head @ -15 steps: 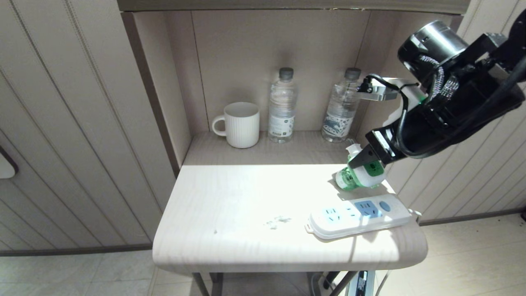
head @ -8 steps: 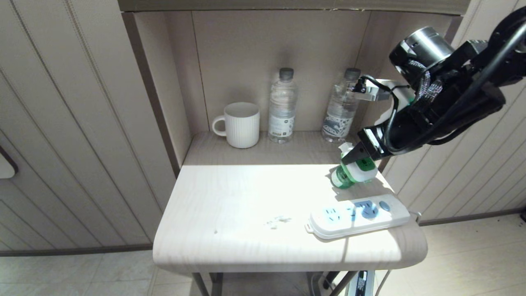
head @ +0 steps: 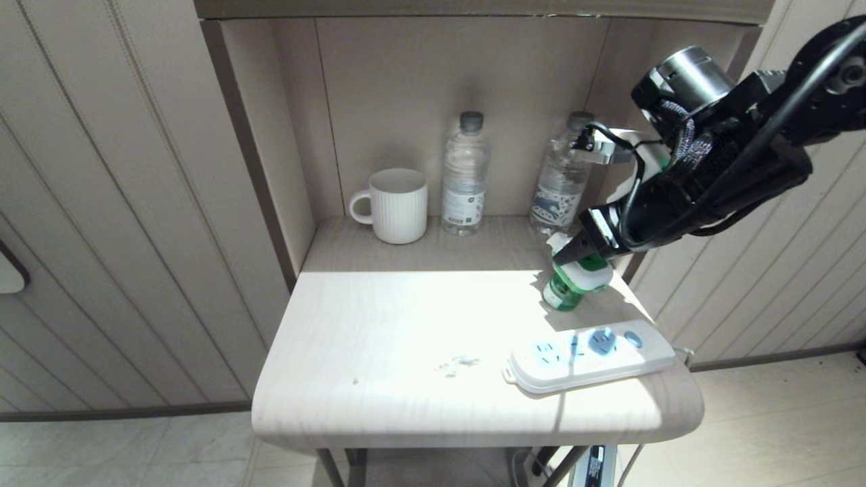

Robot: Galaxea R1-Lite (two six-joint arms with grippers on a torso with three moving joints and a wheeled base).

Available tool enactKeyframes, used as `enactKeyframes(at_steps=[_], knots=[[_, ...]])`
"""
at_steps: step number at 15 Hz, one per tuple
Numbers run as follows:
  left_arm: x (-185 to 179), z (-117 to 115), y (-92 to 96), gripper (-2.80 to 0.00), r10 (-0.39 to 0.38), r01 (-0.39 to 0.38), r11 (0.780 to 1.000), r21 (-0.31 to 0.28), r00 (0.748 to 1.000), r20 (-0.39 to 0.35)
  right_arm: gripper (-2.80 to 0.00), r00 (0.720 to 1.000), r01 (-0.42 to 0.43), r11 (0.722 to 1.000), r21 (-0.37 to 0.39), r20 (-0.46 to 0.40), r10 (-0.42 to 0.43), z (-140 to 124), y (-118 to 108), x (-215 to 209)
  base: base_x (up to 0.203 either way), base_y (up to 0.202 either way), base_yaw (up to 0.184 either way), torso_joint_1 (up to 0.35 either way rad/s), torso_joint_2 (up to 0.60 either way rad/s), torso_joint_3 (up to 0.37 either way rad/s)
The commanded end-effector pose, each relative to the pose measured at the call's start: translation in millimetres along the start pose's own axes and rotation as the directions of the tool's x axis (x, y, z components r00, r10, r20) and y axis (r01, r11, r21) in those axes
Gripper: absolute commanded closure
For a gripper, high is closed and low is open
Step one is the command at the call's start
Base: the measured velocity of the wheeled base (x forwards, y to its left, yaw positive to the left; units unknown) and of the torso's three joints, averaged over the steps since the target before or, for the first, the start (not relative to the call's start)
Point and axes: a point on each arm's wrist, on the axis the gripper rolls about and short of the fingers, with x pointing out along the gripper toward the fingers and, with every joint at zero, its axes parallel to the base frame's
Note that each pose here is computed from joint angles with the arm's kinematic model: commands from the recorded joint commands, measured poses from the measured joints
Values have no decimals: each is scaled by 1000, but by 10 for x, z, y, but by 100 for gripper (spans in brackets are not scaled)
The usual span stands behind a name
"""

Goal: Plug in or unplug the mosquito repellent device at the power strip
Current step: Insert the plug into the socket

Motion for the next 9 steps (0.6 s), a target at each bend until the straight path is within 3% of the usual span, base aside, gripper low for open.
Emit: enactKeyframes(at_steps=[1,9], knots=[[0,1,0,0,0,0,1000,0,1000,0,0,1000,-1,1000,1,-6,1,3,-1,28,0,0,0,0,0,0],[0,-2,0,0,0,0,1000,0,1000,-1,0,1000,0,1000,-6,24,0,43,0,63,0,0,0,0,0,0]])
